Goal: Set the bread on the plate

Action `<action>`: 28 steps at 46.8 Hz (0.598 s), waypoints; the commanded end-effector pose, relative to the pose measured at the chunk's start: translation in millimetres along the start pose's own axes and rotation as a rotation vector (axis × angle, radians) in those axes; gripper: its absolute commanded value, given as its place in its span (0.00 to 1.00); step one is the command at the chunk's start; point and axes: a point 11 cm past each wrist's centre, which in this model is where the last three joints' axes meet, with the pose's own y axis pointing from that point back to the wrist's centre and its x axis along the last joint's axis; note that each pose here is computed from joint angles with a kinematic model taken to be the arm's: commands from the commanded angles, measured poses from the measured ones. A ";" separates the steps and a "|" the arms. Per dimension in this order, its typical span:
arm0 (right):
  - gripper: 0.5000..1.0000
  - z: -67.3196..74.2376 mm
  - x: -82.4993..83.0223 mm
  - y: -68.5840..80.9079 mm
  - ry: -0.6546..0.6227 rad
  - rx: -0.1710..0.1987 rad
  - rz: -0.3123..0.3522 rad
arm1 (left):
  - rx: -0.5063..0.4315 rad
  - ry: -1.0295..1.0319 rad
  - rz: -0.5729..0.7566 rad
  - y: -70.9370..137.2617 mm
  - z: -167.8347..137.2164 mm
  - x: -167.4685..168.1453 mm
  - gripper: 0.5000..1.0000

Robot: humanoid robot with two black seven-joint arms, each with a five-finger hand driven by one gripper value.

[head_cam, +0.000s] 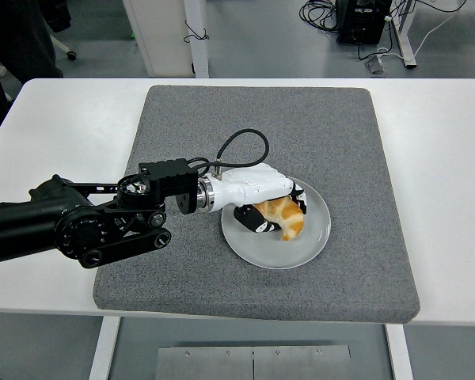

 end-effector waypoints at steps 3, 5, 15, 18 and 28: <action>1.00 0.1 -0.1 0.0 0.000 0.000 0.000 | 0.001 -0.004 0.003 -1.8 -0.2 -1.9 0.00; 1.00 0.1 -0.1 0.0 0.000 0.000 0.000 | 0.002 -0.005 0.005 -1.7 -0.7 -1.7 0.00; 1.00 0.1 -0.1 0.0 0.000 0.000 0.000 | 0.001 -0.005 0.006 -2.6 0.4 -1.7 0.04; 1.00 0.1 -0.1 0.0 0.000 0.000 0.000 | -0.005 -0.003 0.005 -3.7 2.4 -2.6 0.11; 1.00 0.1 -0.1 0.0 0.000 0.000 0.000 | -0.005 -0.004 0.004 -3.3 1.9 -3.0 0.41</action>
